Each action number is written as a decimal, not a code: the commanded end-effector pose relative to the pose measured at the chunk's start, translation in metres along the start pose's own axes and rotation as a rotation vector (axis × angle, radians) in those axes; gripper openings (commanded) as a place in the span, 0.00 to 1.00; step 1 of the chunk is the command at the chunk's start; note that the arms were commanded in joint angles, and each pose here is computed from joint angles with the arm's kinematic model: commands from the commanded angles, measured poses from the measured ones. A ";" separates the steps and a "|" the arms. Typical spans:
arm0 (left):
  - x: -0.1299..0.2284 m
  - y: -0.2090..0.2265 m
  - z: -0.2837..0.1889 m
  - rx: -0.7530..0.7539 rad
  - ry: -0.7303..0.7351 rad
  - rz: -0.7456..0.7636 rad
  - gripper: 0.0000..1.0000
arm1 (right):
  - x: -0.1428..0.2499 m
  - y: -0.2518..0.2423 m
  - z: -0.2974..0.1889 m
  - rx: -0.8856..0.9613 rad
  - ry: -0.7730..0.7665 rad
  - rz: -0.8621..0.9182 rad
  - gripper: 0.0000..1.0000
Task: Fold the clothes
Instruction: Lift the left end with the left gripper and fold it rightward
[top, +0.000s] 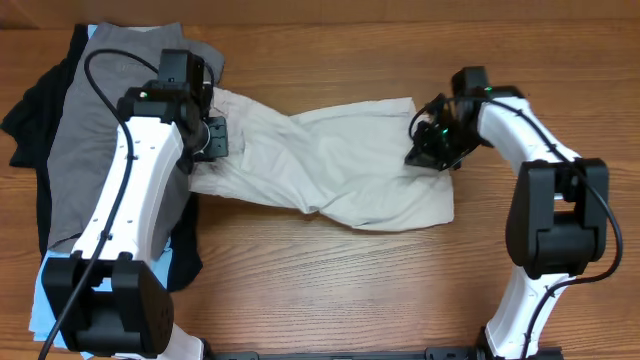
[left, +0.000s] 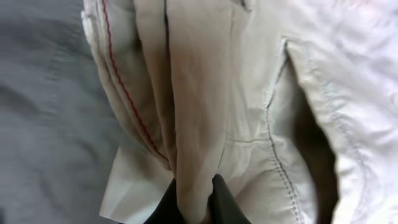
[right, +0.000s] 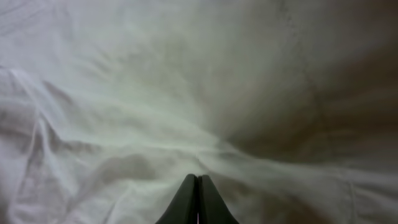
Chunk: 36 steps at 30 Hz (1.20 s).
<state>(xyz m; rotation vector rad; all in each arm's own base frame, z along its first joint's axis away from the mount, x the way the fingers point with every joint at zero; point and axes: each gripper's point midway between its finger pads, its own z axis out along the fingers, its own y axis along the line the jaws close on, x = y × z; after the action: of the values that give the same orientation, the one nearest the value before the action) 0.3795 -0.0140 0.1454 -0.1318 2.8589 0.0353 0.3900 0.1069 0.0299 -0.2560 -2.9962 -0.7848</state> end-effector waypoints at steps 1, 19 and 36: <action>-0.030 0.014 -0.055 -0.058 -0.144 0.095 0.04 | 0.013 -0.007 0.016 0.018 0.029 0.027 0.04; -0.016 -0.114 -0.075 0.195 -0.186 0.500 0.04 | 0.031 -0.022 0.035 0.034 0.061 0.076 0.04; 0.032 -0.294 -0.010 0.418 -0.138 0.618 0.04 | 0.028 -0.021 0.035 0.030 0.049 0.070 0.04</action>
<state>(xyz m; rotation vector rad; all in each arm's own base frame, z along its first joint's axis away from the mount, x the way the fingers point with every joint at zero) 0.3727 -0.2891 0.1261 0.8703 2.6168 -0.2911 0.3664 0.1117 0.0014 -0.3358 -2.9387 -0.7732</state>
